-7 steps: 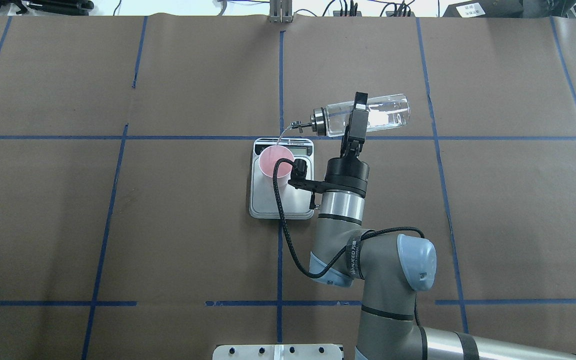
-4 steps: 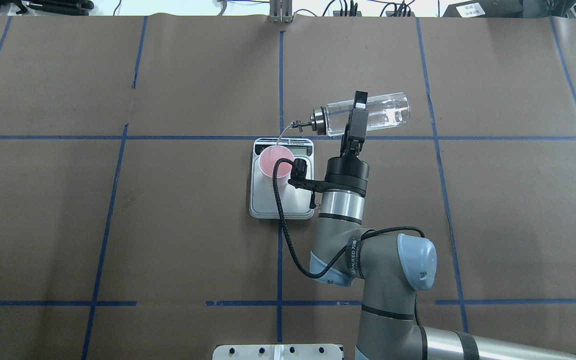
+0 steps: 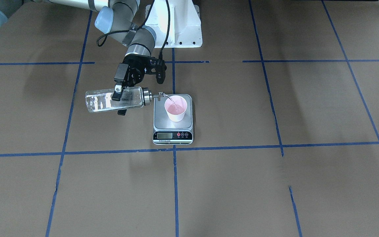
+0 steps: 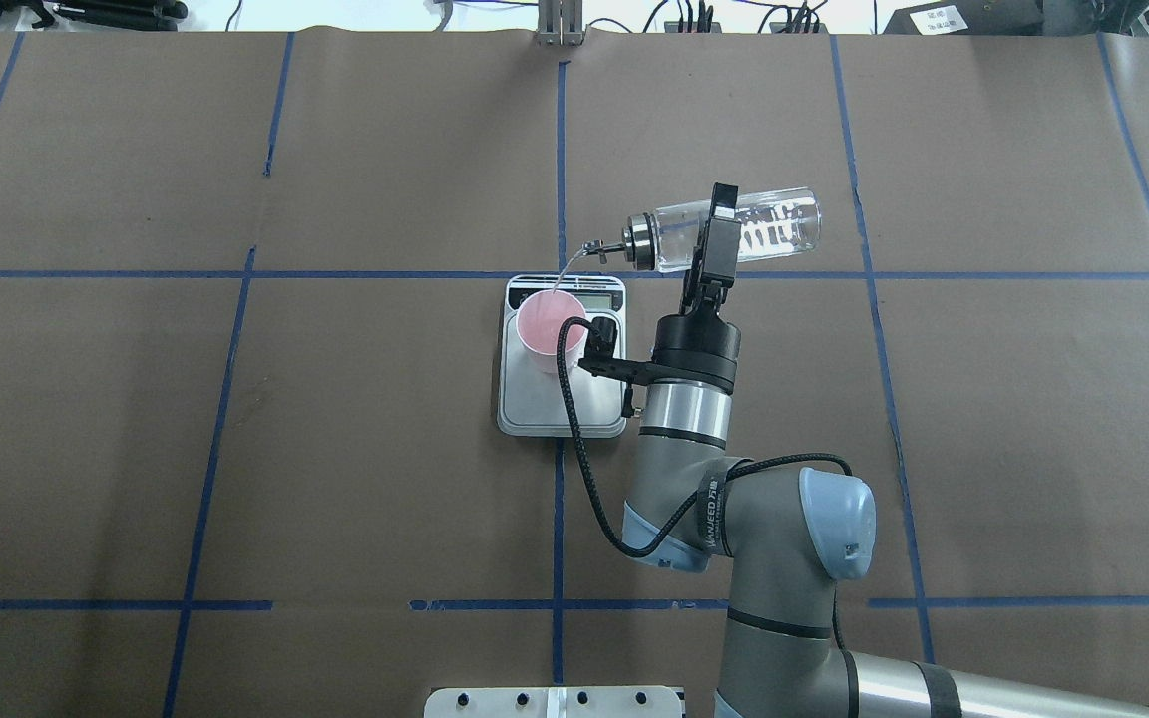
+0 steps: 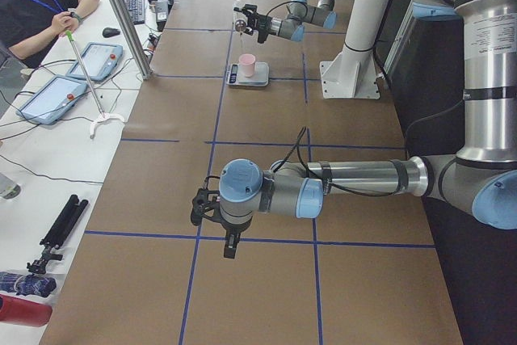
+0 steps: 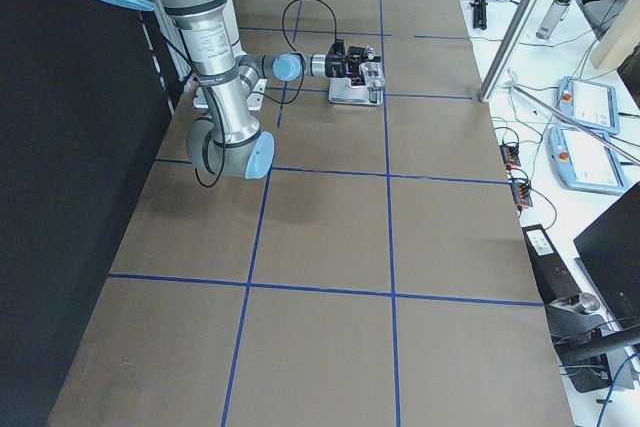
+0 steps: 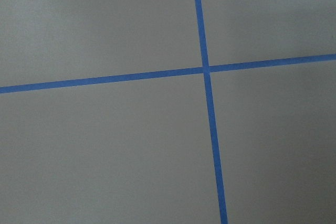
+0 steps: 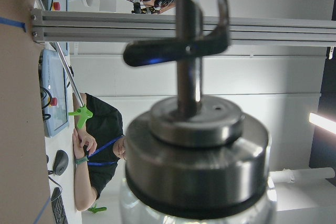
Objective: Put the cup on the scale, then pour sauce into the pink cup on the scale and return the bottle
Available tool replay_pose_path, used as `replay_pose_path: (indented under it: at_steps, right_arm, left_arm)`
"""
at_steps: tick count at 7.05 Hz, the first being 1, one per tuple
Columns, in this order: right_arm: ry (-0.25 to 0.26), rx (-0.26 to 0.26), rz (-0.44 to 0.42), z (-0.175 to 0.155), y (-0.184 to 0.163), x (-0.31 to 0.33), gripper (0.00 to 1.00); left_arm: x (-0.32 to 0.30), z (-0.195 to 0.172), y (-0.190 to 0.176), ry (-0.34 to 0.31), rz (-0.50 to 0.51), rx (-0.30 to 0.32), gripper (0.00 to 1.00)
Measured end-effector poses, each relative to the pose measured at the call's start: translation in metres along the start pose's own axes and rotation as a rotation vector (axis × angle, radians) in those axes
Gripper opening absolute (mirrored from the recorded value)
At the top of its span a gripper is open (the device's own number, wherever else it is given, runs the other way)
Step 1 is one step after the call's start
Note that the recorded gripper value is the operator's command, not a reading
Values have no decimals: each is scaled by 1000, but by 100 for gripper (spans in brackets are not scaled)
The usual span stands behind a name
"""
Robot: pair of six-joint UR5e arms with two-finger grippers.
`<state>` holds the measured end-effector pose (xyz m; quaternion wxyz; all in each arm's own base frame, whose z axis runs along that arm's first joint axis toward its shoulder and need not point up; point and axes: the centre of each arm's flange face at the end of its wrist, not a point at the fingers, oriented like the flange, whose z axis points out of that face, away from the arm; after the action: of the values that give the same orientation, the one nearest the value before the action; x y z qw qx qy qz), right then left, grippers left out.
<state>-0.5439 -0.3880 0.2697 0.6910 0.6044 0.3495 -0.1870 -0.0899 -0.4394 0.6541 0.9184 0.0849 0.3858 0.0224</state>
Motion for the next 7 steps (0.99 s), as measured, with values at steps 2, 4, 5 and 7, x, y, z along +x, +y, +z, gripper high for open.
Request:
replay_pose_path:
  at_steps: [2,4,5,7]
  right_arm:
    - [-8,3,64,-3,11,-6,0]
    - [-42,8,157,-15,8,-6,0]
    - [-69,11,212,-24,3,-5,0]
    - [-137,13,350,-41,-5,1,0]
  left_arm:
    - [1,0,0,0,2,1,100]
    - [1,-1,0,0,3,2,100]
    - [1,-1,-1,0,3,3,100]
    - [2,-3,-1,0,4,5,100]
